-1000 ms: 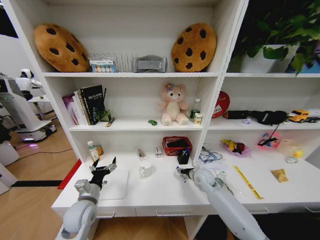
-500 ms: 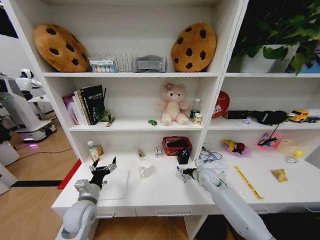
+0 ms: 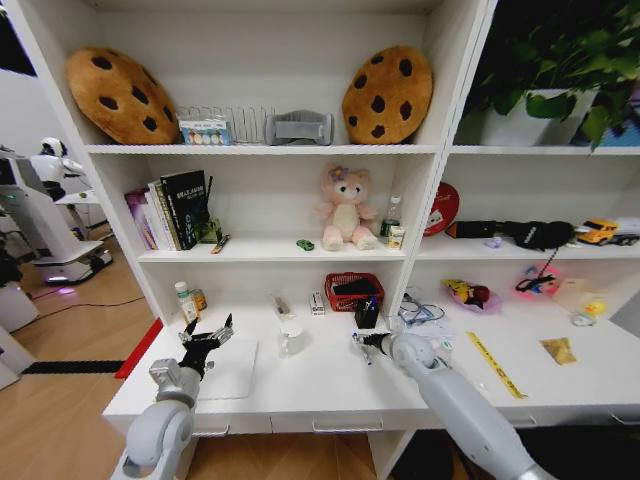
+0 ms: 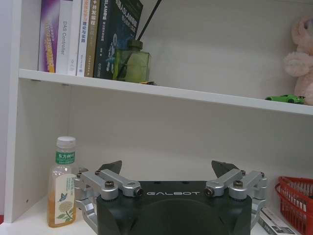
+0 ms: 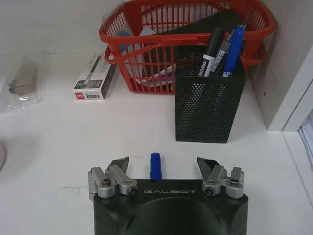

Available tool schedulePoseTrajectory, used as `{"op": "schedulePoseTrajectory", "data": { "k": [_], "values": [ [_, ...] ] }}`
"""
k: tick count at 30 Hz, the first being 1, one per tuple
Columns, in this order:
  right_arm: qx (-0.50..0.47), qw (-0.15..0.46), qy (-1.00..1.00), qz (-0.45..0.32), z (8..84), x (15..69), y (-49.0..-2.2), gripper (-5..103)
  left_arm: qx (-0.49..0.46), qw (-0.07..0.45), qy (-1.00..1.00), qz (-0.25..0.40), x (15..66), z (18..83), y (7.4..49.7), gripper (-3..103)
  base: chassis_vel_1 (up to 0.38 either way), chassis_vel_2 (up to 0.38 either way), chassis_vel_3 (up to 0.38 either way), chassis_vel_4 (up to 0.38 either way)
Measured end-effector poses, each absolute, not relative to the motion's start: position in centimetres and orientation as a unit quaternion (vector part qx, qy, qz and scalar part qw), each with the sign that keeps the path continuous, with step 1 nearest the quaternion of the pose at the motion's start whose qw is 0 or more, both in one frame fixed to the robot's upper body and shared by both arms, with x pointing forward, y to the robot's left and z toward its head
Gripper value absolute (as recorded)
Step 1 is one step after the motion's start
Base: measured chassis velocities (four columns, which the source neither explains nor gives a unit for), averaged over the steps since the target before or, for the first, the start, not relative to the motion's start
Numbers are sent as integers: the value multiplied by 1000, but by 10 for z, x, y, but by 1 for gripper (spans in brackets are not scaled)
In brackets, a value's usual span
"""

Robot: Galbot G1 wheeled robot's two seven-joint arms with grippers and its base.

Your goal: Organize the objects on the table.

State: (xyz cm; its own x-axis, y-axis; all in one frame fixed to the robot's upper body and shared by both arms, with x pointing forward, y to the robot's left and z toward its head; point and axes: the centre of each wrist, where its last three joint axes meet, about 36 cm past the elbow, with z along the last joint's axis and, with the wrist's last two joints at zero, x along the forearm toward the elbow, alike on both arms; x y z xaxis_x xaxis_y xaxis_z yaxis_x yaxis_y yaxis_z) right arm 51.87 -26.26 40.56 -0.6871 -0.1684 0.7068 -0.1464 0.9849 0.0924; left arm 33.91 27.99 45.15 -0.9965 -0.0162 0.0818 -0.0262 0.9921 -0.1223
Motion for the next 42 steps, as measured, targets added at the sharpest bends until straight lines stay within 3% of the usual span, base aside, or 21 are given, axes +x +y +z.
{"op": "schedulePoseTrajectory", "data": {
  "k": [25,28,39,42],
  "values": [
    [75,403,-912,-7,395,519,-253,78,11,40,-997,62,339,451,280,100,0,0,0,0],
    [73,405,-911,-7,394,520,-253,70,11,40,-997,62,339,452,280,100,0,0,0,0],
    [72,406,-911,-6,392,521,-251,65,11,40,-997,62,339,451,280,100,0,0,0,0],
    [73,406,-911,-6,392,521,-250,57,11,40,-997,62,339,451,280,100,0,0,0,0]
  ]
}}
